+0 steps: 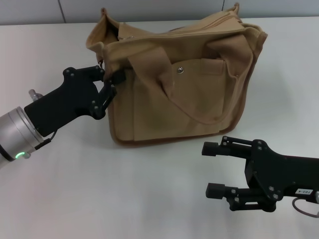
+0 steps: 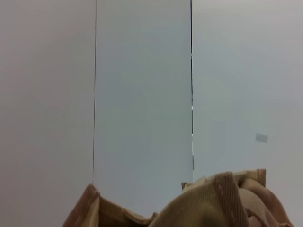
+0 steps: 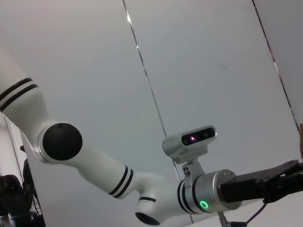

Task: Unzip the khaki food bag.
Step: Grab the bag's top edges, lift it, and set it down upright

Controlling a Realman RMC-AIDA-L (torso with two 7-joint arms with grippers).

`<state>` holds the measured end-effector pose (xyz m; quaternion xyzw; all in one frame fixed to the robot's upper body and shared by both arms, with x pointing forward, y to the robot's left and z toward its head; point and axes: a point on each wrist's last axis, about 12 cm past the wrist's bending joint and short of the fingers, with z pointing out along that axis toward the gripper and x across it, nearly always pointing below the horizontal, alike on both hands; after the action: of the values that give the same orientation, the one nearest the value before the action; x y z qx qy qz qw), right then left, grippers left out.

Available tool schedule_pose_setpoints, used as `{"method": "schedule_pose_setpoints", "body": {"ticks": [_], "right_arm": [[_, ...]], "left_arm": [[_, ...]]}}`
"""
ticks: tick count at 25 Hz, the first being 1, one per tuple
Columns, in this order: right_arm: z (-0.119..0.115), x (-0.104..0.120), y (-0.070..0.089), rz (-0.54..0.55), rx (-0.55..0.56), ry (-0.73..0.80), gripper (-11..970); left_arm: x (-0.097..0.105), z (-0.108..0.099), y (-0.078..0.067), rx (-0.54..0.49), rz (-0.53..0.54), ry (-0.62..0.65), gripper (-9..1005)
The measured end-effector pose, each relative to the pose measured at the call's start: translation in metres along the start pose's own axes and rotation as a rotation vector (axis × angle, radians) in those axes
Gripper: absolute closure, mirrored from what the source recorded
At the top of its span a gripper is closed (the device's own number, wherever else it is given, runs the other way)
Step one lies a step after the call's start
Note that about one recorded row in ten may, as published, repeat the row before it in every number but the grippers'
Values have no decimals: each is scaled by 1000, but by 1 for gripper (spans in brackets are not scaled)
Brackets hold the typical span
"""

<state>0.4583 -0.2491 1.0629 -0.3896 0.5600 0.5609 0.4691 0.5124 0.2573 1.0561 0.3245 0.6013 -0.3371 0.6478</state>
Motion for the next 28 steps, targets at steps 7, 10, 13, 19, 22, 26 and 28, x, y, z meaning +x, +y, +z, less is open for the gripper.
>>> {"method": "schedule_pose_setpoints", "body": {"ticks": [7,10,13,19,22,26,28], "right_arm": [[0,1,-2,0,12,8,190],[1,1,-2,0,12,8,190],[1,1,-2,0,13,9,191],[0,1,-2,2,16,9,191],[0,1,-2,2,16,9,192],[0,1,-2,1,17,8,192],[0,1,-2,0,18,7,192]], "left_arm": [[0,-1,-1,22,28,4,890],[-1,-2,-1,26,26,1,902],[-4,-3,1,37,27,1,903],[-8,-6,2,43,53,-9,903],[-17,-14,11,31,94,-11,904],[-43,-24,34,30,158,-6,904],[-52,-25,40,34,178,-8,904]]}}
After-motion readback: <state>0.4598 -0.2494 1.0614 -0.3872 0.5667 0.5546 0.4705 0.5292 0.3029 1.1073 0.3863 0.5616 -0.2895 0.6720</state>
